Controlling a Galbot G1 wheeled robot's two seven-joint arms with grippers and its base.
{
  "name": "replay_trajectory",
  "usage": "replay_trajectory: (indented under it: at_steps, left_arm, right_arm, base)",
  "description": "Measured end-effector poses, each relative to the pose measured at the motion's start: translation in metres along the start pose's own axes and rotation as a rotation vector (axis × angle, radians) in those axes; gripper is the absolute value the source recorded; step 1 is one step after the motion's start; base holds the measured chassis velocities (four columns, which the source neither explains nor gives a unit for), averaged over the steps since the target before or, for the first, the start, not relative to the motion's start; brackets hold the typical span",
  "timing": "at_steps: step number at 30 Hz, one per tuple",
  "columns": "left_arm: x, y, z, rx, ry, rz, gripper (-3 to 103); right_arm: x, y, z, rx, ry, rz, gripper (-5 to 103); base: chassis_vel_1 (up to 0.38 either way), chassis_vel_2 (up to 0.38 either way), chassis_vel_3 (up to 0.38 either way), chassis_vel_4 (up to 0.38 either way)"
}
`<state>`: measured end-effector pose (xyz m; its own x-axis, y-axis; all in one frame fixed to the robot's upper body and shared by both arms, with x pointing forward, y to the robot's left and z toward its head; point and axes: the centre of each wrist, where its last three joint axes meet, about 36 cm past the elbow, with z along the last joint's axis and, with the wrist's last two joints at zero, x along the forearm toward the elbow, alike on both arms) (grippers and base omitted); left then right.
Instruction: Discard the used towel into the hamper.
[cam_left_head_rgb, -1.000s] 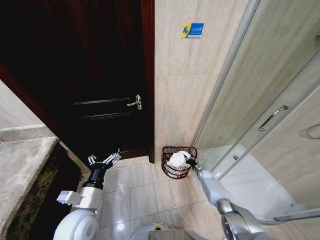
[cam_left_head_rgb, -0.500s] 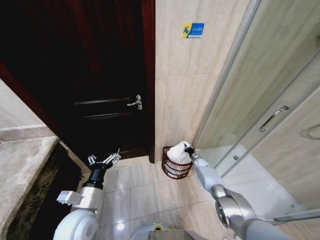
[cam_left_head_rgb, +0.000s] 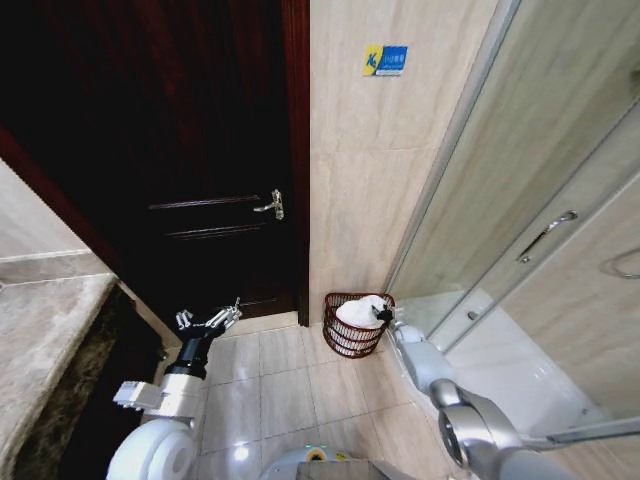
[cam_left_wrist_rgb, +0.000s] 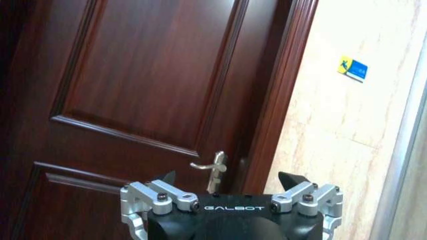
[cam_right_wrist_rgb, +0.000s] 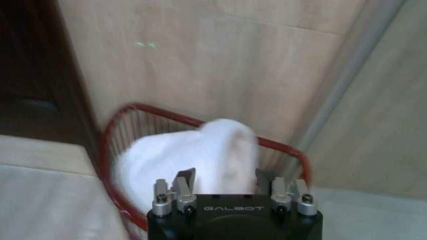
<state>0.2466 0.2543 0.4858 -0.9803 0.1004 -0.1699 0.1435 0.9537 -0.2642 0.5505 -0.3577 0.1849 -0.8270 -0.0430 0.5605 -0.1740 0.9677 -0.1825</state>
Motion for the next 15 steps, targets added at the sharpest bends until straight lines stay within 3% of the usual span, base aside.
replay_trajectory:
  at_steps: [2,6,7,9,13,15]
  left_arm:
    - [0.000,0.000,0.000,0.000,0.000,0.000,100]
    - [0.000,0.000,0.000,0.000,0.000,0.000,100]
    - [0.000,0.000,0.000,0.000,0.000,0.000,100]
    - [0.000,0.000,0.000,0.000,0.000,0.000,100]
    - [0.000,0.000,0.000,0.000,0.000,0.000,100]
    - [0.000,0.000,0.000,0.000,0.000,0.000,100]
  right_arm:
    - [-0.005,0.011,-0.007,-0.052,-0.024,0.055,74]
    - [-0.005,0.009,-0.011,-0.048,-0.034,0.045,79]
    - [-0.003,0.005,-0.010,-0.037,-0.036,0.035,90]
    - [0.000,0.002,-0.003,-0.045,-0.035,0.025,95]
    - [0.007,-0.002,0.007,-0.075,-0.053,0.014,100]
    - [0.018,-0.005,0.017,-0.132,-0.100,0.003,100]
  base:
    - [0.000,0.000,0.000,0.000]
    - [0.000,0.000,0.000,0.000]
    - [0.000,0.000,0.000,0.000]
    - [0.000,0.000,0.000,0.000]
    - [0.000,0.000,0.000,0.000]
    - [0.000,0.000,0.000,0.000]
